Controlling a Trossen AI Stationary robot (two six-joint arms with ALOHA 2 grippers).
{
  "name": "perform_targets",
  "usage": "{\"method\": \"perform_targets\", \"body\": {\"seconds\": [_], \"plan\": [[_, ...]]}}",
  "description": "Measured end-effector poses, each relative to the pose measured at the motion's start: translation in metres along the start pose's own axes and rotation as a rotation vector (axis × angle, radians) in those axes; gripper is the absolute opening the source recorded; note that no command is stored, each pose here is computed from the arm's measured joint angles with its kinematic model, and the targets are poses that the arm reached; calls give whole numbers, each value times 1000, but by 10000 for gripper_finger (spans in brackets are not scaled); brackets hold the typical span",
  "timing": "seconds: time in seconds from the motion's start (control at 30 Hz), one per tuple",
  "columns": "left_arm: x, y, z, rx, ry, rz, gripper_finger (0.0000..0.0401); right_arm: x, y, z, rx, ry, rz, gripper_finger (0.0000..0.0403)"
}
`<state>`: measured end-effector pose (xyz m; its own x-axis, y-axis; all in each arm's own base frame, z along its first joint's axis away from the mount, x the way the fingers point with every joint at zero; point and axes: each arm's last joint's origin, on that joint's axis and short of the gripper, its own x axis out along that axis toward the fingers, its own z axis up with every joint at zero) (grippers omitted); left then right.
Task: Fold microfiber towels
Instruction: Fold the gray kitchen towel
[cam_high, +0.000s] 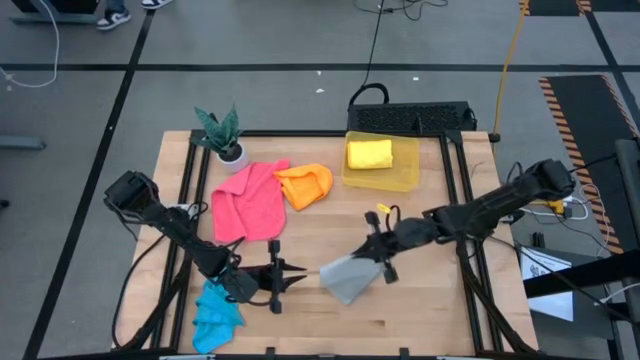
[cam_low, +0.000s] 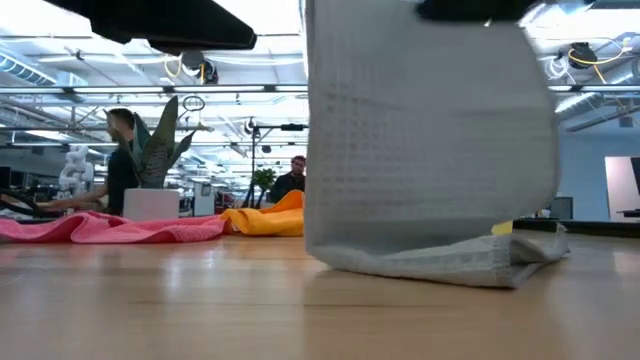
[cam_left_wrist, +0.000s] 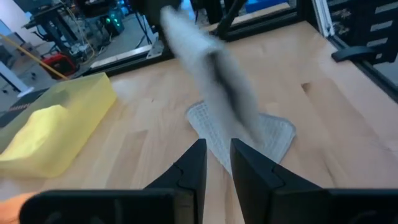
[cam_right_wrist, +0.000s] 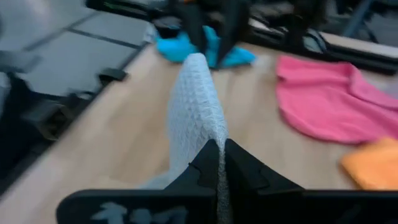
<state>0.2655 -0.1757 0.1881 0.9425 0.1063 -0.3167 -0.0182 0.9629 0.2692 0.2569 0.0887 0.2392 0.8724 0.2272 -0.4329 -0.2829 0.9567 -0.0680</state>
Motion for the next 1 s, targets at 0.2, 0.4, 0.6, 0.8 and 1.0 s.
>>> {"method": "perform_targets", "body": {"seconds": [0.2, 0.4, 0.6, 0.8, 1.0], "plan": [[0, 0, -1, 6, 13, 1, 76, 9, -35, -8, -77, 42, -113, 2], [0, 0, -3, 12, 23, 2, 76, 25, -71, -21, -259, 89, -210, 4], [0, 0, -4, 4, 35, 2, 76, 48, -81, -38, -437, 114, -161, 5], [0, 0, -4, 0, 38, 3, 76, 50, -85, -32, -578, 72, -236, 5], [0, 0, -6, -7, 47, 3, 76, 50, -80, -46, -495, 135, -177, 6]]}}
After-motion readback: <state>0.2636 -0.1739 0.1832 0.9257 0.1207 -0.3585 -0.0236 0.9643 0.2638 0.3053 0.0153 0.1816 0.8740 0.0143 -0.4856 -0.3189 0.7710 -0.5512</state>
